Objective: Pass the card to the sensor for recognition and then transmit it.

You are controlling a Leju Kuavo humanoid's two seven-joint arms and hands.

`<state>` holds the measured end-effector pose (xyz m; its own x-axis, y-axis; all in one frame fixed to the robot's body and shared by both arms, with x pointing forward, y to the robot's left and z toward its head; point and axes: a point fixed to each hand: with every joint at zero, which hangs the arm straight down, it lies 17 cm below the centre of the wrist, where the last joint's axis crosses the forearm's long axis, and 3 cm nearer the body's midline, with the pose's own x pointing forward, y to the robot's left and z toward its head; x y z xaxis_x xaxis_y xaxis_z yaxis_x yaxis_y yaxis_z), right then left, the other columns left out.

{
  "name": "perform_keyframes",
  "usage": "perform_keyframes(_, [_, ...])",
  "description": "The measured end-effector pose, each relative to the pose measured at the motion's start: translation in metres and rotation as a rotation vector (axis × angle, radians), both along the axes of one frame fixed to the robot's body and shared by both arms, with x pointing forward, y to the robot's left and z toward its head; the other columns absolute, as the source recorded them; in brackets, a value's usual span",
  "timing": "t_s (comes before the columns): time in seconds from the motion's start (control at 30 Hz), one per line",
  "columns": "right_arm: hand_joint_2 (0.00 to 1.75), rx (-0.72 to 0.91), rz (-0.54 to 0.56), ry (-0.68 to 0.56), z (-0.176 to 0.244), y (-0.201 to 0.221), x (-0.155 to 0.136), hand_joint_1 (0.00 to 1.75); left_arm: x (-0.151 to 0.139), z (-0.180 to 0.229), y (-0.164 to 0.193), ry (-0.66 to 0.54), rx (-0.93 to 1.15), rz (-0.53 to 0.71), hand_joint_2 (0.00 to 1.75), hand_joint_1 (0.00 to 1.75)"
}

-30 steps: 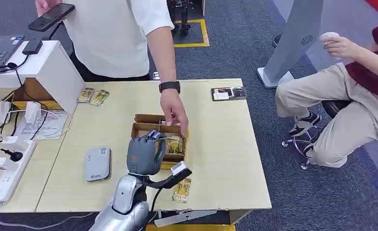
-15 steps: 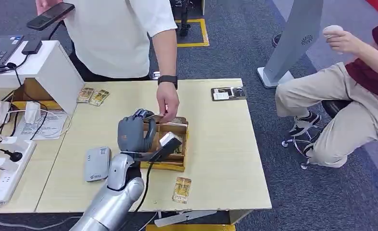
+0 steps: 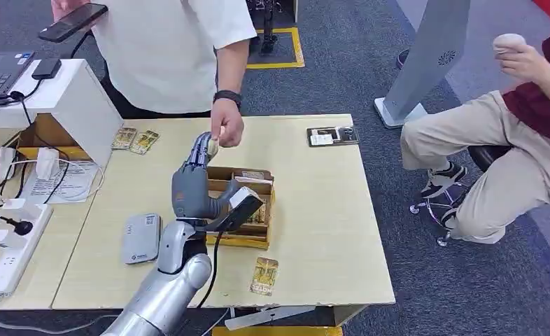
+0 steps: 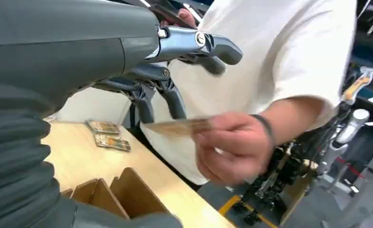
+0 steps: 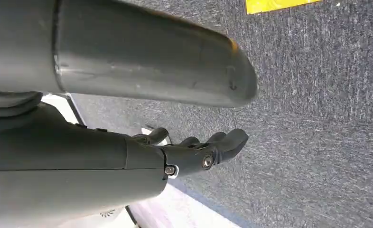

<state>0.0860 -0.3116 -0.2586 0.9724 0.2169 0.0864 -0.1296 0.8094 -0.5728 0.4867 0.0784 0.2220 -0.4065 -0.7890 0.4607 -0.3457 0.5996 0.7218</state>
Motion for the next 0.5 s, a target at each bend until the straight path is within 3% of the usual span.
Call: perform_keyframes(0.5, [0.00, -0.008, -0.023, -0.015, 0.001, -0.004, 0.000, 0.00, -0.041, 0.024, 0.008, -0.098, -0.120, -0.062, 1.75, 0.00])
